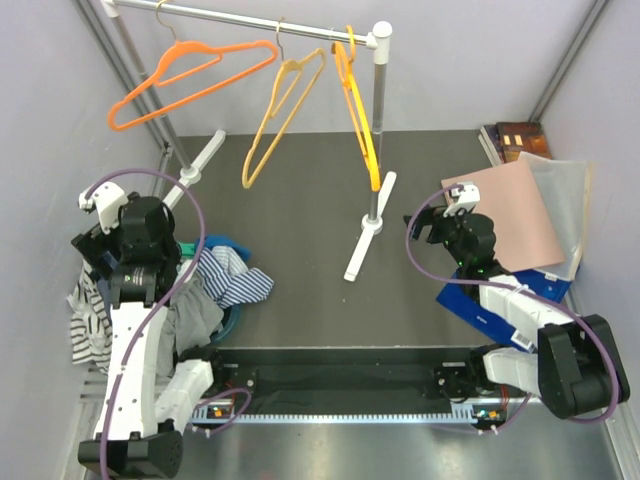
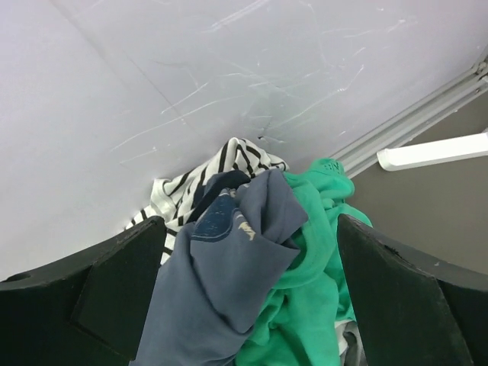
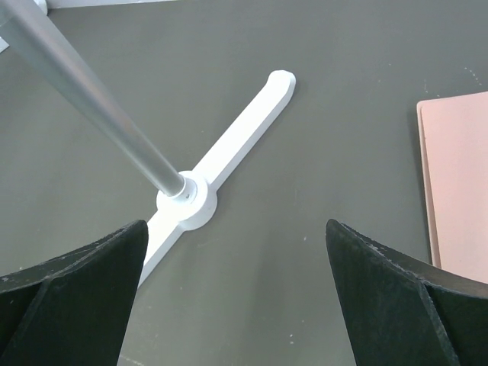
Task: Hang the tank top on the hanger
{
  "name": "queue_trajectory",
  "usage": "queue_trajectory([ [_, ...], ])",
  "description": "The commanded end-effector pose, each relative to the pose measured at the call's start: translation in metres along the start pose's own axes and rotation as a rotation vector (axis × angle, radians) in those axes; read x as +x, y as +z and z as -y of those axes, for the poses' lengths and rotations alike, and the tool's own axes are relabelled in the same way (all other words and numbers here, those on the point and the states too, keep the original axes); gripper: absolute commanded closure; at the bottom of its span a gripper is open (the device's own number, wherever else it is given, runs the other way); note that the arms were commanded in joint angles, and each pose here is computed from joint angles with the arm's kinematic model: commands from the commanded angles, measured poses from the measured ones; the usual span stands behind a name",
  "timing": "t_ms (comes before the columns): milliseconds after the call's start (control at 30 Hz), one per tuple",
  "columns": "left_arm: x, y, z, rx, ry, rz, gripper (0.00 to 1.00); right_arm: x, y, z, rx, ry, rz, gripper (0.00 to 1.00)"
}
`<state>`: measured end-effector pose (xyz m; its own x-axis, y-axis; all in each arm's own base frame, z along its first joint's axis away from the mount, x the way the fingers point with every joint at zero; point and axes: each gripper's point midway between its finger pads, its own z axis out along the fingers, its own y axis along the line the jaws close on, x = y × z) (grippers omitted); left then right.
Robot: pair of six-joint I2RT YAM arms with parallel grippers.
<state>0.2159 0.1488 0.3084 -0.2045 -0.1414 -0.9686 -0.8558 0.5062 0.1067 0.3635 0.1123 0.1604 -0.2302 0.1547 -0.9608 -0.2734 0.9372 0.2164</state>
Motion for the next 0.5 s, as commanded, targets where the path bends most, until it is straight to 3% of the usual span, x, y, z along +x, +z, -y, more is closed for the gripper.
queue_trajectory([
  [0, -0.002, -0.001, -0.007, -0.012, 0.011, 0.018, 0.02, -0.027, 0.006, -0.008, -0.039, 0.006, 0.059, 0.00],
  [200, 0.030, 0.008, 0.006, 0.023, 0.028, -0.084, 0.13, -0.026, 0.005, -0.007, -0.038, 0.000, 0.058, 0.00],
  [300, 0.042, 0.019, 0.002, 0.017, 0.002, -0.138, 0.14, -0.024, 0.006, -0.007, -0.039, 0.000, 0.050, 0.00],
  [467, 0.049, 0.024, 0.003, 0.022, -0.029, -0.160, 0.23, -0.022, 0.007, -0.006, -0.034, -0.002, 0.045, 0.00],
])
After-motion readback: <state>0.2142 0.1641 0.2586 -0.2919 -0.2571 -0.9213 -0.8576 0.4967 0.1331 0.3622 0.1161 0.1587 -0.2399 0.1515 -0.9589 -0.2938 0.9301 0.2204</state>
